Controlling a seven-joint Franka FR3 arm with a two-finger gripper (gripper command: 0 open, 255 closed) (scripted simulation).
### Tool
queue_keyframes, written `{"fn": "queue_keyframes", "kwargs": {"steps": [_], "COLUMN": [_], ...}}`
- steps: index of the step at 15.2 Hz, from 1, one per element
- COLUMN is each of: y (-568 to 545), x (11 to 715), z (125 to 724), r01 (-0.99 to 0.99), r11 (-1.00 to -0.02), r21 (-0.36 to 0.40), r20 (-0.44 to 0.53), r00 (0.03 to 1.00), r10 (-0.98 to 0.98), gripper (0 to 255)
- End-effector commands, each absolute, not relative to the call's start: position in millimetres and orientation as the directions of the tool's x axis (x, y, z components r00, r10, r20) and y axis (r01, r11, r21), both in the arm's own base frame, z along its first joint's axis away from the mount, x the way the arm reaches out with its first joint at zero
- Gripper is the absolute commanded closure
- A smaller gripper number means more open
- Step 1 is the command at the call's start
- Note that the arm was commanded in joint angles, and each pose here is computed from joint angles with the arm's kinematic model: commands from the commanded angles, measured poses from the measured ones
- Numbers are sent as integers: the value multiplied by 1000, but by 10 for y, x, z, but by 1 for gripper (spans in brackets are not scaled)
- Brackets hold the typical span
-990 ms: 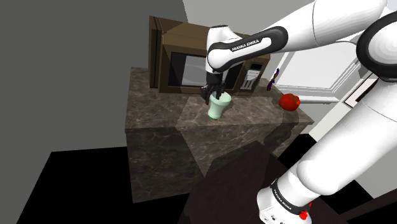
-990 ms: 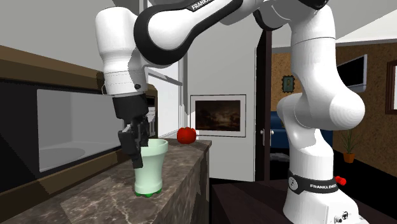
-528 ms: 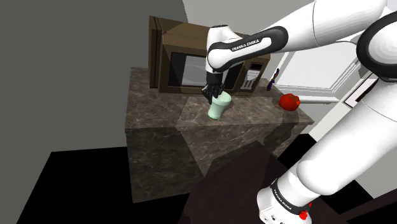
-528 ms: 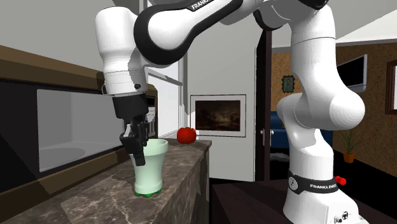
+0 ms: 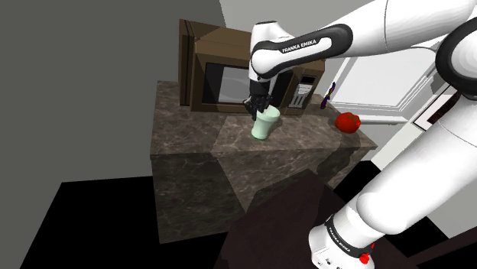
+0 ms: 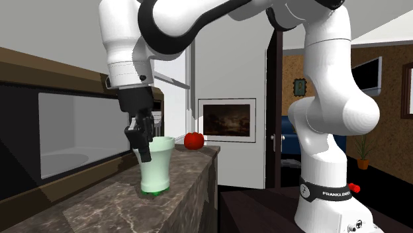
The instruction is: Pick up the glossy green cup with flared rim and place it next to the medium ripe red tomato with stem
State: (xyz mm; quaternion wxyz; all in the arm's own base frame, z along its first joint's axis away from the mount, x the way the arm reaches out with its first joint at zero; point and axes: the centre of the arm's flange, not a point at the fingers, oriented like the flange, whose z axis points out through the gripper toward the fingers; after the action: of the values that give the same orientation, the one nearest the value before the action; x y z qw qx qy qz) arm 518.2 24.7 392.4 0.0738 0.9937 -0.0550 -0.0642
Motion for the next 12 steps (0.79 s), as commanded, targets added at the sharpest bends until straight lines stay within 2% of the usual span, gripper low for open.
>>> {"fn": "queue_keyframes", "kwargs": {"steps": [1,12], "y": [255,255], "x": [5178,5178], "z": [4036,4616], "r01": [-100,-100], "r11": [-983,-983], "r21": [154,154], "r20": [-120,-120], "r00": [986,986], "r10": [-119,-119], "gripper": [255,255]}}
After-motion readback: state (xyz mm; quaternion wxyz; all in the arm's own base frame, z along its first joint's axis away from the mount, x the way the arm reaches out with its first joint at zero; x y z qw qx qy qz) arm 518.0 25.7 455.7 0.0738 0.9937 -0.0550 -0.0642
